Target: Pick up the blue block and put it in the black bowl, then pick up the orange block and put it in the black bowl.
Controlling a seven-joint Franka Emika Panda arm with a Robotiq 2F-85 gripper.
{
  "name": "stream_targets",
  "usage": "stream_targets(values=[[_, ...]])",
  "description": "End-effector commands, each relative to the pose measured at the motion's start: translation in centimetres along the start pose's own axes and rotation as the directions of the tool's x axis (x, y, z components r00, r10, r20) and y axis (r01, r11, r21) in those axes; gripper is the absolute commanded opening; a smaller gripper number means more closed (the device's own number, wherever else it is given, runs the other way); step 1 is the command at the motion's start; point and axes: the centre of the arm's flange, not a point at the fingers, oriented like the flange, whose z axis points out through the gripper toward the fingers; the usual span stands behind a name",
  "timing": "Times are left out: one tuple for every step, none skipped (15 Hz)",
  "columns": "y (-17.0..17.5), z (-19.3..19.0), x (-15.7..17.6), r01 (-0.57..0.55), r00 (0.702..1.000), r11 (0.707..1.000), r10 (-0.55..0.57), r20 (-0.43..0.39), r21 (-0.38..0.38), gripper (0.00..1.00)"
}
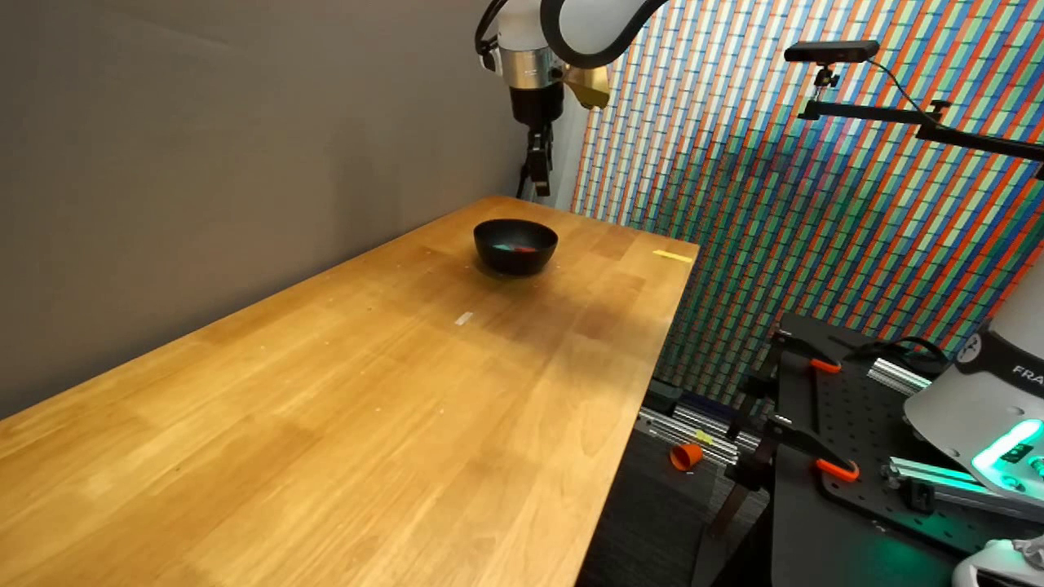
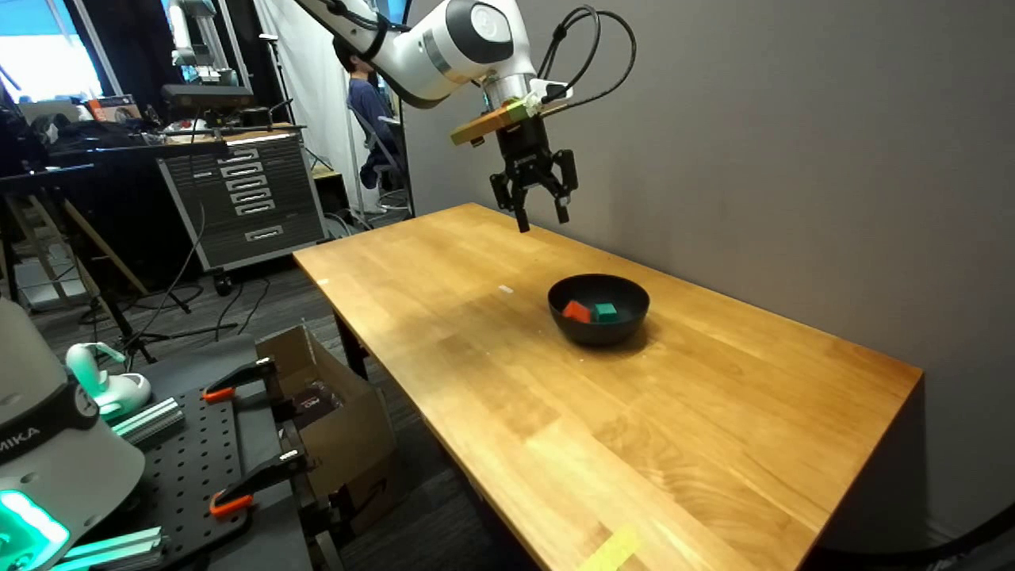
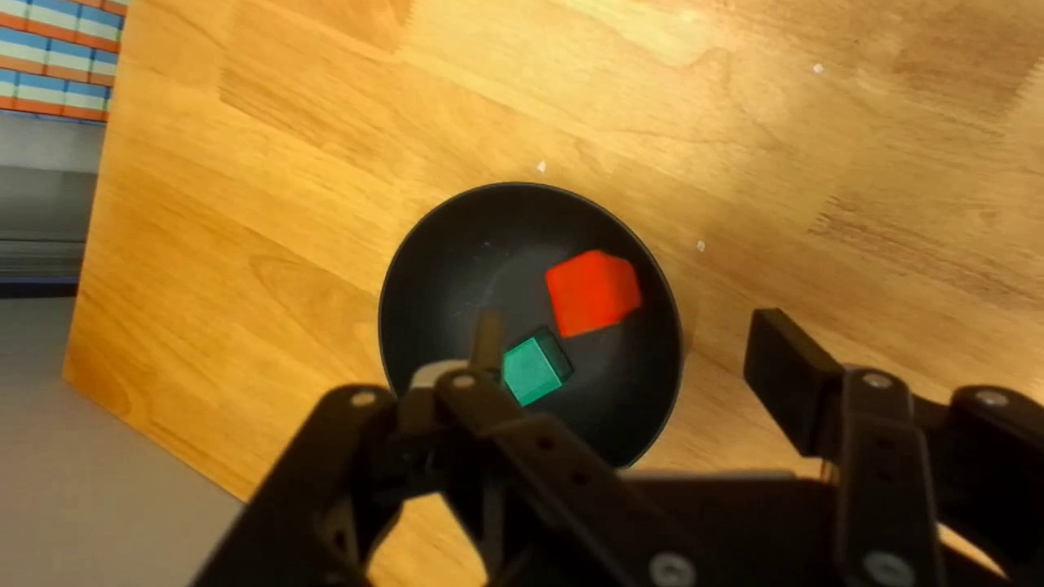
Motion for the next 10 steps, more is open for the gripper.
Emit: stream_targets(values=[[0.1,-1.1,-0.6,-0.014,1.000,1.000,0.014,-0.023,-0.007,1.00],[0.1,-1.2,-0.6,-0.015,1.000,1.000,0.015,-0.026,-0.006,1.00],[0.0,-1.5,-0.7,-0.015,0.999,1.000,0.015,-0.032,0.008,1.00],[-0.1,-1.8,-0.9,-0.011,0.999,1.000,0.011,-0.030,0.026,1.00],[-0.2,-2.0,-1.0,-0.007,1.000,0.999,0.008,-0.029,0.042,1.00],[-0.7,-2.4,-1.4,-0.002,1.000,0.999,0.003,-0.027,0.054,1.00],[-1.1,-2.8,-1.7,0.005,1.000,0.997,-0.004,-0.023,0.071,1.00],[-1.4,-3.2,-2.1,0.009,1.000,0.996,-0.008,-0.022,0.090,1.00],[-1.6,-3.8,-2.7,0.018,1.000,0.993,-0.017,-0.013,0.116,1.00],[-1.6,-4.6,-3.7,0.024,1.000,0.988,-0.022,-0.017,0.151,1.00]])
